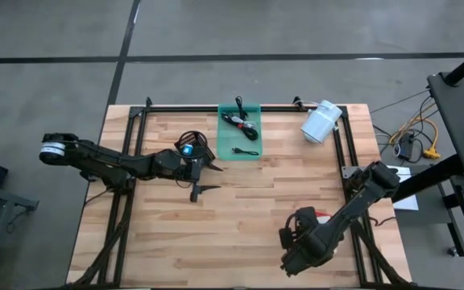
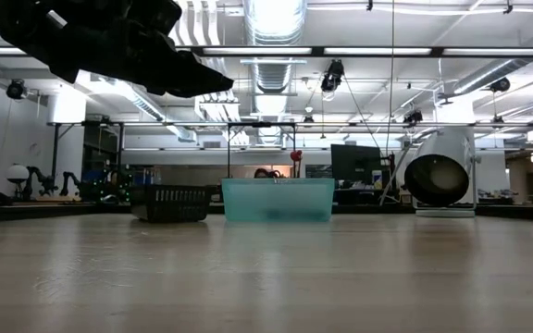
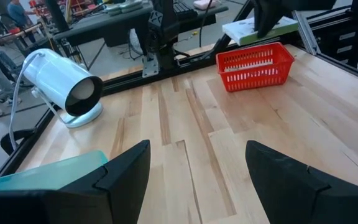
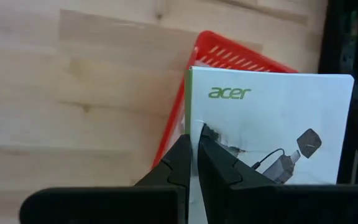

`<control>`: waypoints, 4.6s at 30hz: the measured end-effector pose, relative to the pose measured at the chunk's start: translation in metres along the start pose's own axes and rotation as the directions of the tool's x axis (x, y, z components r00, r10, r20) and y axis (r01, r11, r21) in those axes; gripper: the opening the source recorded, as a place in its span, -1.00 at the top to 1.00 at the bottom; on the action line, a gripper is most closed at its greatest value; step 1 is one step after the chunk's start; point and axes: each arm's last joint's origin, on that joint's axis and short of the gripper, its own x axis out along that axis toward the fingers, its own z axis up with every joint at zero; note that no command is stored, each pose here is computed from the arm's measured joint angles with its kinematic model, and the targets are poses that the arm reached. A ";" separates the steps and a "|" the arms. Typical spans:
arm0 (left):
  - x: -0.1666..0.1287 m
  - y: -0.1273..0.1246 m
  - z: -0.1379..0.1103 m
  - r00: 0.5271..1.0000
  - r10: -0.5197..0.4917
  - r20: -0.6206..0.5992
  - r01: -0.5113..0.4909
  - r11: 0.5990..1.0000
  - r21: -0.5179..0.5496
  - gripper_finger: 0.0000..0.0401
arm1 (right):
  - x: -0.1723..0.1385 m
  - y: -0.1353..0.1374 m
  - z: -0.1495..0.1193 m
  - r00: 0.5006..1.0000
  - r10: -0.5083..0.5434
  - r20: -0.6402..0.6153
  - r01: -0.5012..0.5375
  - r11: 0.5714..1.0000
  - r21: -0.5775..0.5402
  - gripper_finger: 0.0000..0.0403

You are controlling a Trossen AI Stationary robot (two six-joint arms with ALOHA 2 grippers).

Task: Pick and place items into bin
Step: Put the white card reader box into the red bin, then return to Home Position

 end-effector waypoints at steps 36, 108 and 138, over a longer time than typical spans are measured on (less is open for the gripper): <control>0.000 0.000 0.000 1.000 0.000 -0.001 0.000 1.000 0.000 -0.23 | 0.047 0.006 0.000 0.999 -0.045 0.016 0.046 0.999 -0.019 0.94; -0.009 -0.010 0.005 0.947 -0.317 0.049 0.318 0.947 -0.036 -0.23 | 0.029 0.078 -0.028 0.298 0.900 -0.318 -0.006 -0.332 -0.943 0.79; -0.018 -0.006 -0.005 0.997 0.077 0.025 -0.077 0.997 -0.027 -0.23 | 0.129 -0.092 0.155 -0.197 0.980 -0.009 0.069 0.004 -0.998 0.79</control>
